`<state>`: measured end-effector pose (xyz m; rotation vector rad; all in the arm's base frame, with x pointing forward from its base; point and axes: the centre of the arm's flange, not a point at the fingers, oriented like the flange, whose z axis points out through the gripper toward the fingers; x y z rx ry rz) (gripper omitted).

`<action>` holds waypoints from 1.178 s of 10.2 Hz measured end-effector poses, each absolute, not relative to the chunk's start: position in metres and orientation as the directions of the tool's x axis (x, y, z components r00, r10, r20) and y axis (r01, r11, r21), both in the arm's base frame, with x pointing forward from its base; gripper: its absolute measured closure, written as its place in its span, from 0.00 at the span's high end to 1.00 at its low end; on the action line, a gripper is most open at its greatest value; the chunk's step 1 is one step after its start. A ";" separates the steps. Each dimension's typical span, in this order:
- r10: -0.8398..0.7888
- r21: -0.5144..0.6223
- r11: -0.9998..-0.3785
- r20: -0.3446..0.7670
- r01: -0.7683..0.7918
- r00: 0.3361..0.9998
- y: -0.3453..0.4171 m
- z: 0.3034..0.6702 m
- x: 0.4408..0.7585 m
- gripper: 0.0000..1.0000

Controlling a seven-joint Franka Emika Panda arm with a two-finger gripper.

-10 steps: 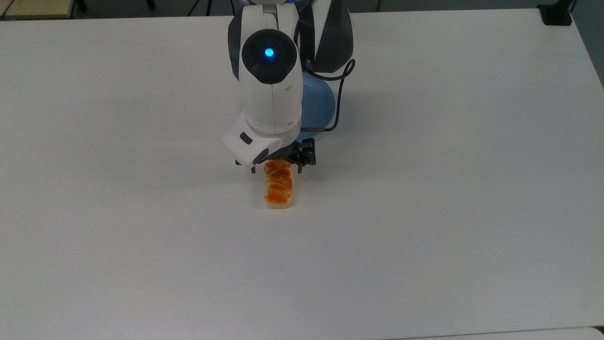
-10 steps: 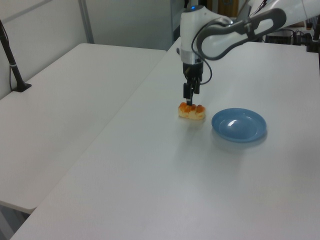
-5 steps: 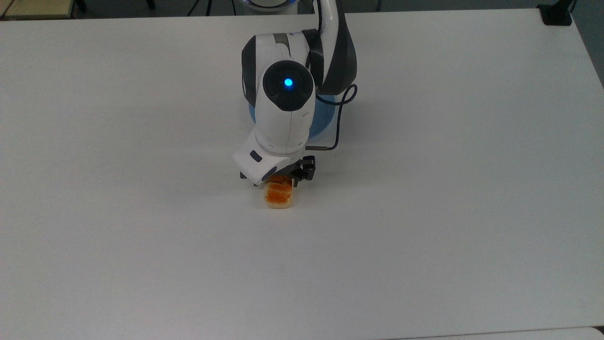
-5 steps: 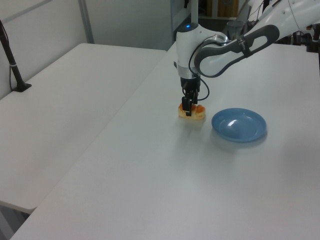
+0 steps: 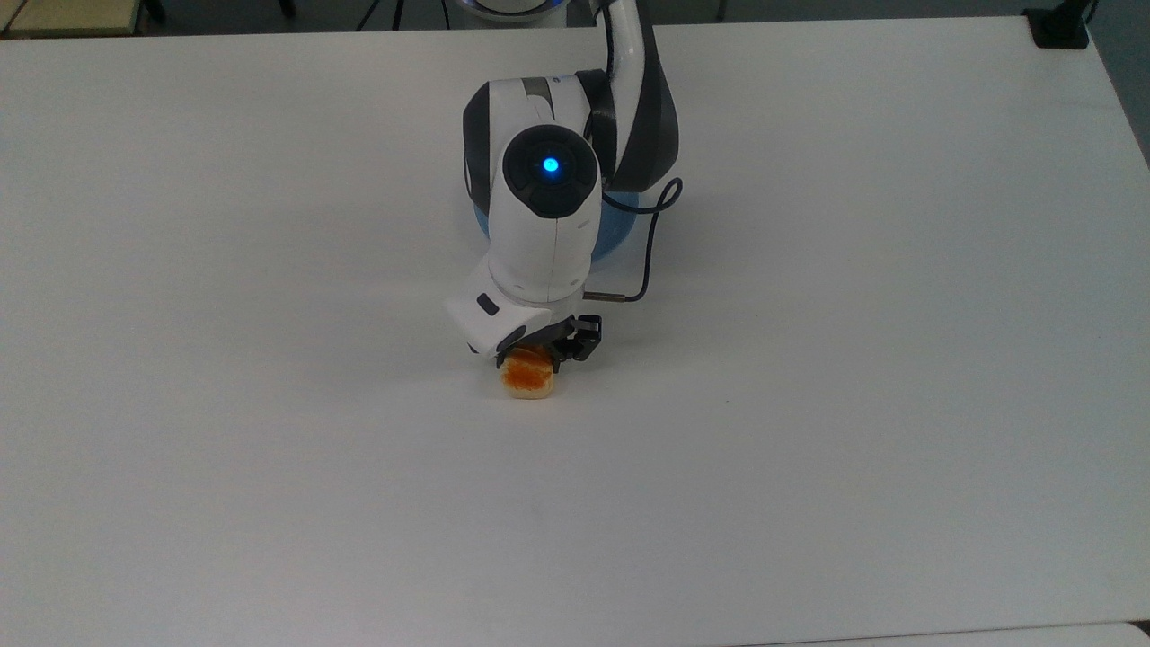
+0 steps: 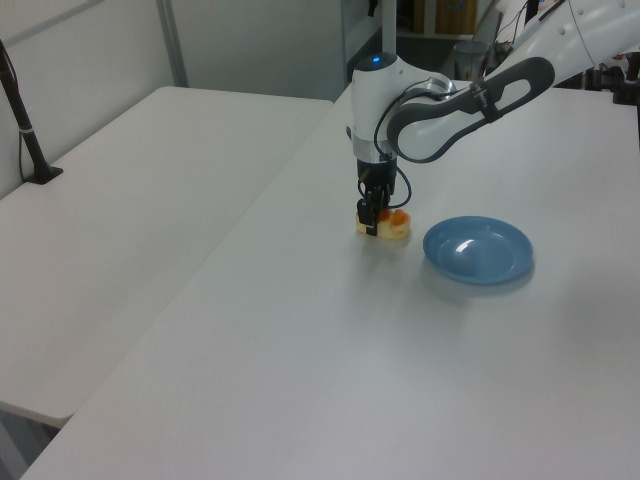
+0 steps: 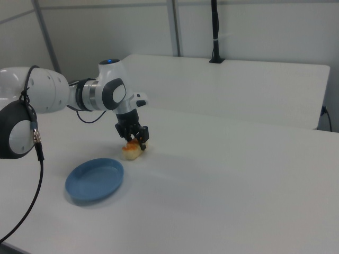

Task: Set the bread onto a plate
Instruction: 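Lift the bread roll and carry it over the blue plate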

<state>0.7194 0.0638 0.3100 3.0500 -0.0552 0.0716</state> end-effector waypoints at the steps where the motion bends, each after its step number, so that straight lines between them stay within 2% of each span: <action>1: -0.034 0.089 -0.995 0.049 -0.038 0.998 0.064 0.310 0.719 0.64; 3: -0.031 0.089 -0.995 0.049 -0.036 0.998 0.066 0.310 0.719 0.70; 4: -0.033 0.089 -0.995 0.048 -0.037 0.998 0.066 0.310 0.719 0.61; 5: -0.037 0.089 -0.995 0.049 -0.041 0.998 0.066 0.310 0.719 0.58; 6: -0.048 0.088 -0.995 0.053 -0.053 0.997 0.067 0.311 0.720 0.43; 8: -0.064 0.085 -0.994 0.074 -0.070 0.995 0.067 0.329 0.717 0.43; 10: -0.062 0.087 -0.994 0.092 -0.070 0.994 0.066 0.373 0.687 0.43; 12: -0.057 0.096 -0.993 0.082 -0.064 0.995 0.063 0.404 0.635 0.43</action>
